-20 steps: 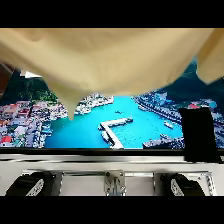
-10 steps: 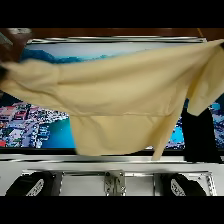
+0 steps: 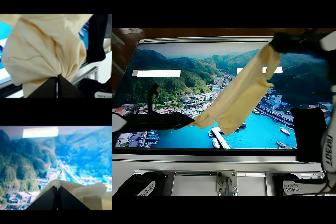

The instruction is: Fold the shirts.

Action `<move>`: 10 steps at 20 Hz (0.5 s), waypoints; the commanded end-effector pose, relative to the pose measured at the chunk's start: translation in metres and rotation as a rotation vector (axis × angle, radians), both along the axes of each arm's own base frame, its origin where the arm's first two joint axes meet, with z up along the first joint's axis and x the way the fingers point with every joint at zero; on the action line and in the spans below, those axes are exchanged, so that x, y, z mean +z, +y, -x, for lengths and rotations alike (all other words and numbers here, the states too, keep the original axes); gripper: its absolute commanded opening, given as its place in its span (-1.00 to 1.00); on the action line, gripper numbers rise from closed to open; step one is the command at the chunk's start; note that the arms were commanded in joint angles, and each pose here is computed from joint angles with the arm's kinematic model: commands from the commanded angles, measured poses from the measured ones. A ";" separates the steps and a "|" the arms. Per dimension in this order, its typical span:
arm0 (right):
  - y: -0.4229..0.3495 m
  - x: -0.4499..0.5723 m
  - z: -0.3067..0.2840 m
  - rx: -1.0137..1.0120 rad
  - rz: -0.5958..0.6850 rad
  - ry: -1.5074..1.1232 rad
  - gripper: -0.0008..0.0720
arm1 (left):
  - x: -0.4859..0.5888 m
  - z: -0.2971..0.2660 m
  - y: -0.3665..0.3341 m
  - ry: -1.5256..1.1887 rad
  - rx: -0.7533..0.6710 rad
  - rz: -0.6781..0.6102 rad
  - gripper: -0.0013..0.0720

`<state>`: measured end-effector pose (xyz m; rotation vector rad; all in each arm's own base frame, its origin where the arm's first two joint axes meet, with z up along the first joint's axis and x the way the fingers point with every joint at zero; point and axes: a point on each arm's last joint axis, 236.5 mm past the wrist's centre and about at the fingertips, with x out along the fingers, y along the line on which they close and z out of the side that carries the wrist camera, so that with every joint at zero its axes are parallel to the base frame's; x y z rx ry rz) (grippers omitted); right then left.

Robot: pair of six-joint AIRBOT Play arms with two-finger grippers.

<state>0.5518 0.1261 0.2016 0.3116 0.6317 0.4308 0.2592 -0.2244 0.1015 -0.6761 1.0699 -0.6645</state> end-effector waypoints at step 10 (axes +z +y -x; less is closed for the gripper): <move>-0.029 -0.171 0.182 0.290 0.057 0.939 0.89 | 0.058 -0.103 0.013 -0.461 0.165 -0.021 -0.85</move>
